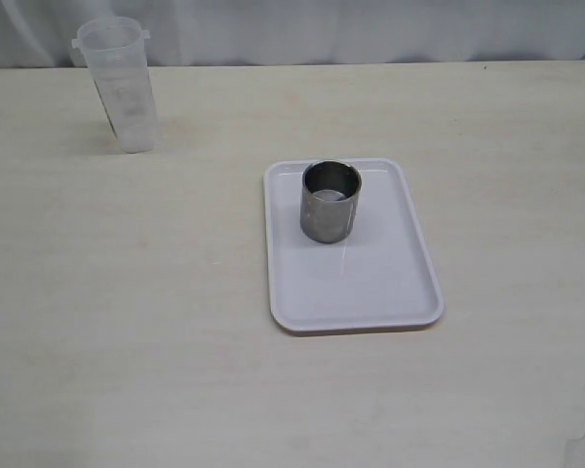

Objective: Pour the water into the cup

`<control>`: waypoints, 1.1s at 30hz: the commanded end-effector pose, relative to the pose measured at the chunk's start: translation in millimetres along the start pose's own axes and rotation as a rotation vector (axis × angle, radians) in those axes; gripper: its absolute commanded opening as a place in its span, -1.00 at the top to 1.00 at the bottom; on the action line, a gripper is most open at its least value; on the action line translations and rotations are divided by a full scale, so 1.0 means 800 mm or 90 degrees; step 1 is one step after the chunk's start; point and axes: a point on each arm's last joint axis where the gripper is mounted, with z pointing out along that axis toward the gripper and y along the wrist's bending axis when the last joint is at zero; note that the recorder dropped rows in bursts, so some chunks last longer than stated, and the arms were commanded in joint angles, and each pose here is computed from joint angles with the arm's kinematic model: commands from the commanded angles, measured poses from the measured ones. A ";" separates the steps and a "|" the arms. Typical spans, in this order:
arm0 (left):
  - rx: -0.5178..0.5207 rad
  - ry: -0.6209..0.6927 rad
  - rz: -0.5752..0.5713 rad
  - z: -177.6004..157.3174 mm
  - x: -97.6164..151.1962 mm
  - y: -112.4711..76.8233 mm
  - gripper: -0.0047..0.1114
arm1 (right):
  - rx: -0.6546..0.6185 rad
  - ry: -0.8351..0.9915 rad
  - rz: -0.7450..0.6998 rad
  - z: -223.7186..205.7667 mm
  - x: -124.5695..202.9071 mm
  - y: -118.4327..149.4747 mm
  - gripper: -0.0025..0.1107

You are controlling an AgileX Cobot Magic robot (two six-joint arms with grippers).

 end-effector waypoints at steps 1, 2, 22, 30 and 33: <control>-0.003 0.001 0.043 0.000 0.001 0.000 0.26 | 0.007 0.002 0.006 -0.001 0.002 0.000 0.88; -0.003 0.001 0.054 0.000 0.001 0.000 0.45 | 0.007 0.002 0.006 -0.001 0.002 0.000 0.88; -0.001 0.001 0.059 0.000 0.001 0.000 0.92 | 0.007 0.002 0.006 -0.001 0.002 0.000 0.88; -0.001 0.001 0.059 0.000 0.001 0.000 0.92 | 0.007 0.002 0.006 -0.001 0.002 0.000 0.88; -0.001 0.001 0.059 0.000 0.001 0.000 0.92 | 0.007 0.002 0.006 -0.001 0.002 0.000 0.88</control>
